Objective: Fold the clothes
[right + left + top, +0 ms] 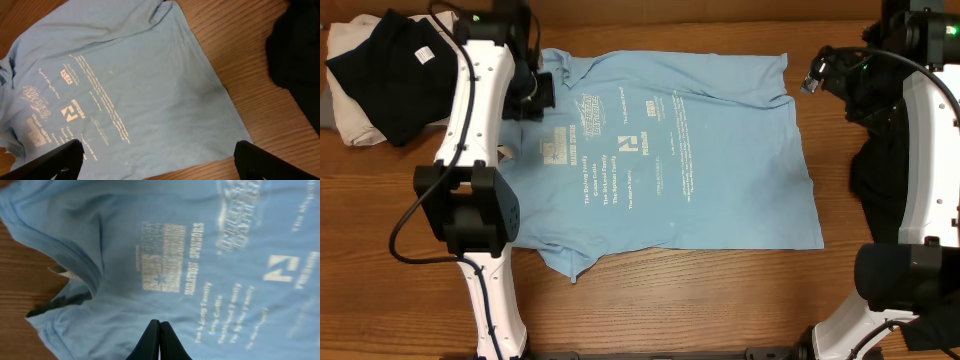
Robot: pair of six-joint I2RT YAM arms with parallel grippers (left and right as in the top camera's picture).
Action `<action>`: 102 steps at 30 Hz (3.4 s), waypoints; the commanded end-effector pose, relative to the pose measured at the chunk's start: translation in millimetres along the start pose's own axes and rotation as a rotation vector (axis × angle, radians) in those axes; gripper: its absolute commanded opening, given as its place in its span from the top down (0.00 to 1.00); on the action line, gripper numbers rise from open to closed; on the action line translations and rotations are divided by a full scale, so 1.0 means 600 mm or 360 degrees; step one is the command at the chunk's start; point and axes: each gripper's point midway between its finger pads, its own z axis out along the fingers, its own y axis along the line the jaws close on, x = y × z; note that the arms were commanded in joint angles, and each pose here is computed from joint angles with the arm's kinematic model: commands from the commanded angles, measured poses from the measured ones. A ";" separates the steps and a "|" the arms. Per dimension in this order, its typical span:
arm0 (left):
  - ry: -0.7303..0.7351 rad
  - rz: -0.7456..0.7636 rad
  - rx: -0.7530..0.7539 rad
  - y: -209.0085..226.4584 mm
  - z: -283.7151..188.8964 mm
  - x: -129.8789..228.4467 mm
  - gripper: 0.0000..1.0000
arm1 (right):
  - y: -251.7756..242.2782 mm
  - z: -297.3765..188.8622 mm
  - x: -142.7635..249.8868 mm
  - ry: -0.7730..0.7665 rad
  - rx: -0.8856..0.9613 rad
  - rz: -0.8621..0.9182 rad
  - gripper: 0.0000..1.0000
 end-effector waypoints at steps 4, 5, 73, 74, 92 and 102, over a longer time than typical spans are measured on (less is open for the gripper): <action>0.0054 -0.0046 -0.0048 0.048 0.070 0.013 0.96 | 0.006 -0.004 -0.003 -0.0018 -0.0024 -0.0005 0.00; 0.0069 -0.0057 -0.0050 0.054 0.082 0.017 0.96 | 0.007 -0.004 -0.005 -0.0025 -0.0026 -0.0007 0.00; -0.0302 -0.0428 0.0014 0.125 -0.268 0.116 0.00 | -0.034 -0.058 0.021 -0.0107 0.0139 0.0167 0.00; -0.0319 -0.0410 0.0015 0.125 -0.274 0.120 0.00 | -0.033 -0.065 0.022 -0.0125 0.0130 0.0165 0.00; -0.0073 -0.0233 0.0202 0.043 -0.239 0.372 0.00 | -0.047 -0.123 0.034 -0.0281 0.0154 0.0145 0.00; 0.0330 -0.0383 0.0024 0.002 -0.026 0.478 0.01 | -0.046 -0.126 0.001 -0.0407 0.0168 0.0144 0.00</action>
